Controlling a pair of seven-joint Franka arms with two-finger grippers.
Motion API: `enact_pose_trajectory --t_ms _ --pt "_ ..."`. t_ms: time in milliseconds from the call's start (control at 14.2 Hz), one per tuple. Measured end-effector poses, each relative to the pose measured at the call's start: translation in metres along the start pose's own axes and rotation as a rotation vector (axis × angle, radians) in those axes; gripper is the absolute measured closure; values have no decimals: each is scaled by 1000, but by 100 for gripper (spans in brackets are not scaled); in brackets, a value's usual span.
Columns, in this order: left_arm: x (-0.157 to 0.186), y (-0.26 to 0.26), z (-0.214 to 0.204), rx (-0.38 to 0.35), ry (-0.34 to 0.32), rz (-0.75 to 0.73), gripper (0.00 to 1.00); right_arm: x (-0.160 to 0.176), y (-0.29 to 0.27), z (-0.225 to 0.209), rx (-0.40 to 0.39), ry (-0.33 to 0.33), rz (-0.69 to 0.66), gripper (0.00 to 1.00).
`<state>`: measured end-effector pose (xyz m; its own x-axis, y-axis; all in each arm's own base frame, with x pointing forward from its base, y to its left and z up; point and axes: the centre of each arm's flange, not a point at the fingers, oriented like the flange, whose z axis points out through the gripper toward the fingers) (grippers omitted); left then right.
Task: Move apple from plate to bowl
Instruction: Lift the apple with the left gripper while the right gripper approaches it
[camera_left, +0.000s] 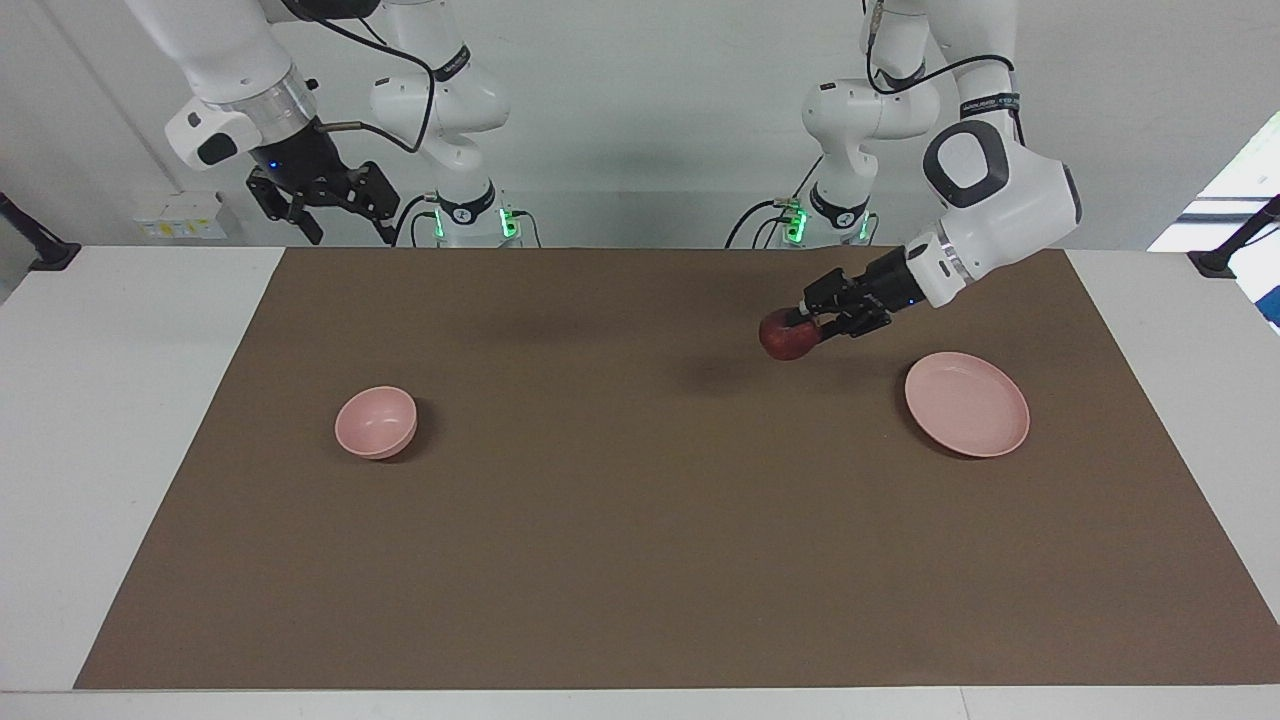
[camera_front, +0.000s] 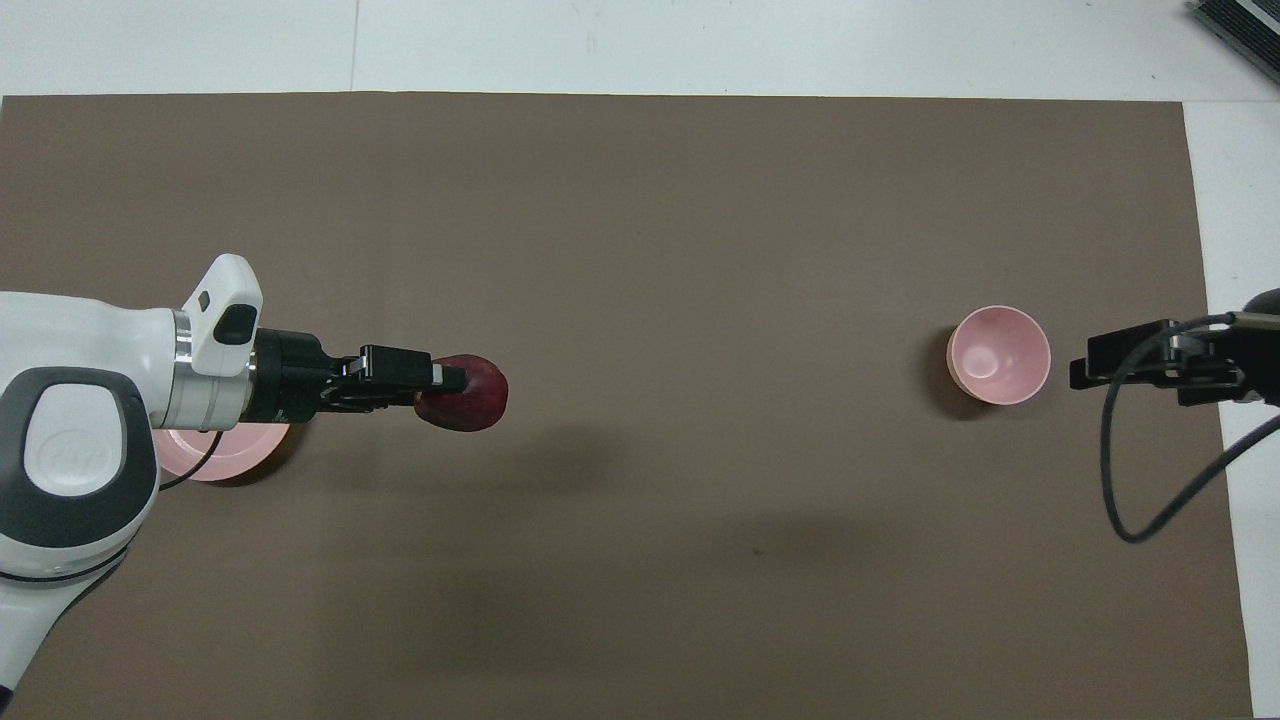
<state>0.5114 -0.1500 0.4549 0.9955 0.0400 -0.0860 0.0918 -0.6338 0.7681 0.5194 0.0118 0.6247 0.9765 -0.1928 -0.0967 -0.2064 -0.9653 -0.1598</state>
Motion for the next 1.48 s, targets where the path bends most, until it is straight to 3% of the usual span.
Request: enact_pose_trajectory --t_ms 424,777,1131,1484 --pt "-20 54 36 -166 -11 -57 29 -3 -65 50 177 -114 343 0" --pt "-32 93 64 -270 108 -104 29 -10 -114 62 305 -227 586 0" --pt "-52 119 96 -323 198 -168 29 -5 -139 63 442 -309 869 0" --pt "-65 130 104 -336 275 -201 29 1 -164 90 458 -391 952 0"
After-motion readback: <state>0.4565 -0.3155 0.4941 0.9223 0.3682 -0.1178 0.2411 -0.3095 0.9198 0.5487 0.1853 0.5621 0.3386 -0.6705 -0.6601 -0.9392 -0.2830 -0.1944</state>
